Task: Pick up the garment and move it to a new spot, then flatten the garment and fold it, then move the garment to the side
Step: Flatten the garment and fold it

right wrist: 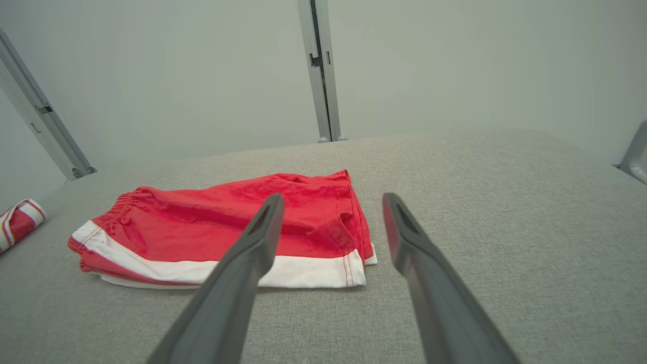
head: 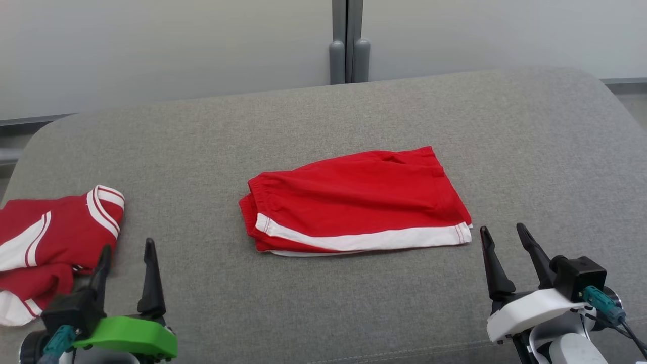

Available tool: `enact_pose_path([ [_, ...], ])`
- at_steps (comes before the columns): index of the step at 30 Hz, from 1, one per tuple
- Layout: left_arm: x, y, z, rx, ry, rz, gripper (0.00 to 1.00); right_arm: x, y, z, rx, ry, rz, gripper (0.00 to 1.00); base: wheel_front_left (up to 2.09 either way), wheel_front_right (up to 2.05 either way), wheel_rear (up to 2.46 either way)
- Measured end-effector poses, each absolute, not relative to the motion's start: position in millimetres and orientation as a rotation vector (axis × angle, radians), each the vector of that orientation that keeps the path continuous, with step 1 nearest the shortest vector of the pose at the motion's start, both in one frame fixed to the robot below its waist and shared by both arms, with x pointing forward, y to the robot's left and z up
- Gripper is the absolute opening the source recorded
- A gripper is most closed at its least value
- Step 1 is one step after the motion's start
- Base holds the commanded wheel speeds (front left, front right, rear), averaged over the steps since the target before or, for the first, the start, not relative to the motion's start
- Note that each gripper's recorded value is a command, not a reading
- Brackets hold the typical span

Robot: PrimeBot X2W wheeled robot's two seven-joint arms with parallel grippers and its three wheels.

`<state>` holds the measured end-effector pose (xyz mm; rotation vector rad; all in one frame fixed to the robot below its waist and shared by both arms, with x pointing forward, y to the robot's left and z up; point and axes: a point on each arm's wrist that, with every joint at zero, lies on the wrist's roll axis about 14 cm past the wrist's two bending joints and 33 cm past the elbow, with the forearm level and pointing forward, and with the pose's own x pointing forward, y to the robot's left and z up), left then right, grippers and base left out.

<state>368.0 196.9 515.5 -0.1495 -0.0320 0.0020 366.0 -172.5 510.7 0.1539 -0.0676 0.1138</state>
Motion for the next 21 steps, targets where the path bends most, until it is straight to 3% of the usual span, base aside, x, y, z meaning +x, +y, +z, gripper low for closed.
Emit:
enact_pose_path([
  [10,398.3,100.5,495.4,-0.178,0.141,-0.311,1.00,384.6,-171.2,489.5,0.146,0.016,0.125,1.00,0.00,0.00,0.00],
  [21,421.4,48.6,436.0,-0.164,0.413,-0.447,1.00,398.6,-175.7,435.6,0.129,0.196,0.128,1.00,0.00,0.00,0.00],
])
